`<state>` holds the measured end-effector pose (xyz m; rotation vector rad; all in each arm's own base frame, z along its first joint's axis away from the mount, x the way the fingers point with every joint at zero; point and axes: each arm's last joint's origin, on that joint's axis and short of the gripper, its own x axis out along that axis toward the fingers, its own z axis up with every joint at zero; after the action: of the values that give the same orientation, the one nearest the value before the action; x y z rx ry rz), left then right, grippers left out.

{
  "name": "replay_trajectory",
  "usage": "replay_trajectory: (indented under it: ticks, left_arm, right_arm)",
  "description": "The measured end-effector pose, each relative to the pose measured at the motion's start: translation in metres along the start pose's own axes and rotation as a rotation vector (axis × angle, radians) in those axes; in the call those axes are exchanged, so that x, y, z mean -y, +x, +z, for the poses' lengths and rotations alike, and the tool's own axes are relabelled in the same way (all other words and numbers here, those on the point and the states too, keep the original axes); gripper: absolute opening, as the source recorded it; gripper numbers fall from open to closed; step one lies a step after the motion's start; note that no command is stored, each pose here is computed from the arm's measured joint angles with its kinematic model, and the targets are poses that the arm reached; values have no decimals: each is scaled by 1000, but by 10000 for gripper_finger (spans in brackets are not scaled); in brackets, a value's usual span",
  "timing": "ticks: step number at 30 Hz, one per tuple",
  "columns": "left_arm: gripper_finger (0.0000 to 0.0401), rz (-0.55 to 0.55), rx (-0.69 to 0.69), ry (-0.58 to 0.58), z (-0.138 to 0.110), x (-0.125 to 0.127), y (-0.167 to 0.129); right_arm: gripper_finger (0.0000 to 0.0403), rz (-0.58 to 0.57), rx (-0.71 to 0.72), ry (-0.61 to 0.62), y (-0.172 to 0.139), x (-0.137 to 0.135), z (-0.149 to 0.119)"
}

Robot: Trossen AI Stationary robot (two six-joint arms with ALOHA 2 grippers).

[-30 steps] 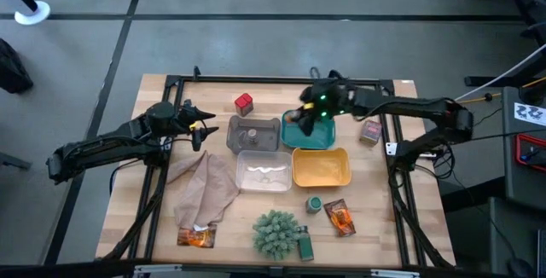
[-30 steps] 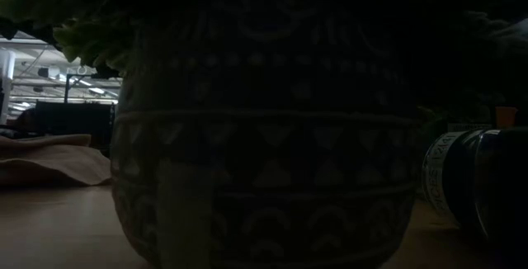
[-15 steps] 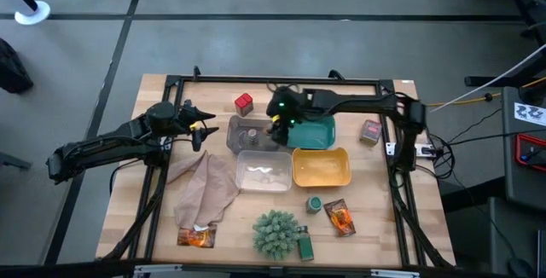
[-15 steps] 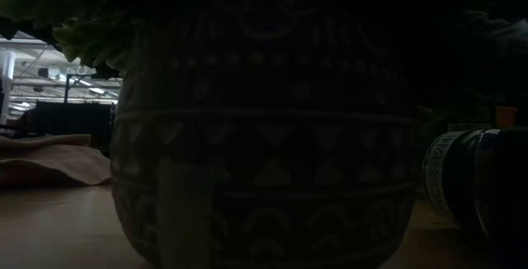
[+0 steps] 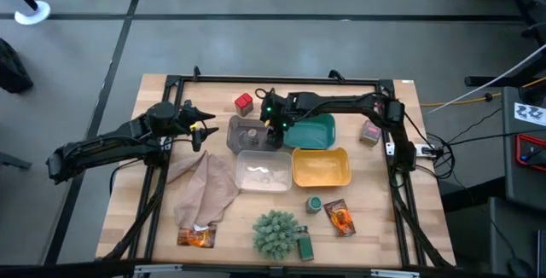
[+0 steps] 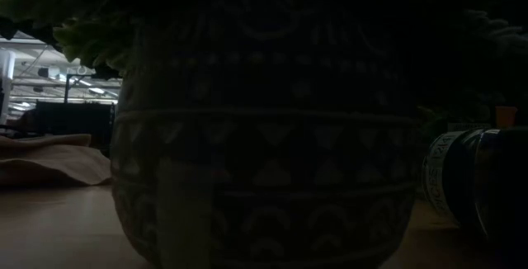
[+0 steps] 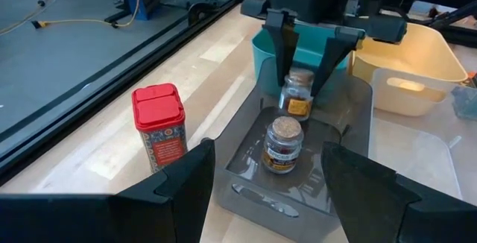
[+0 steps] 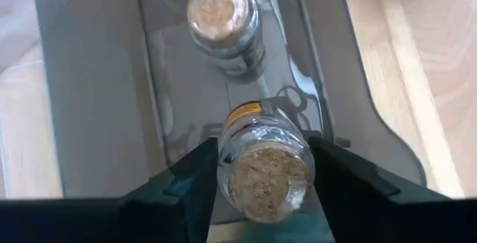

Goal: Sort spices by type
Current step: Put the brown seasoning bottle into the black bin, then put the left red seasoning can into the blue bin

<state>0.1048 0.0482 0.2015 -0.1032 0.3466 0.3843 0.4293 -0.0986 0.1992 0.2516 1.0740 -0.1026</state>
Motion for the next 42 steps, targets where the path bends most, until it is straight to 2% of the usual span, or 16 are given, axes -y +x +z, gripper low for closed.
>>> replay_trajectory:
  ticks: [8,18,24,34,37,42]
  left_arm:
    - [230,0,0,14,0,0,0]
    - [230,0,2,14,0,0,0]
    - [230,-1,52,-7,5,0,0]
    - [230,-7,286,1,29,0,2]
    - [230,-14,340,-35,35,0,5]
    - [230,35,293,-53,37,-2,22]
  right_arm:
    - [227,1,16,2,1,0,2]
    - [227,1,17,3,-3,-1,2]
    - [227,2,62,-11,-26,-4,6]
    - [227,1,94,-17,-77,-12,3]
    - [227,-6,83,-15,-95,-14,-1]
    - [227,-81,84,-13,-121,-15,-8]
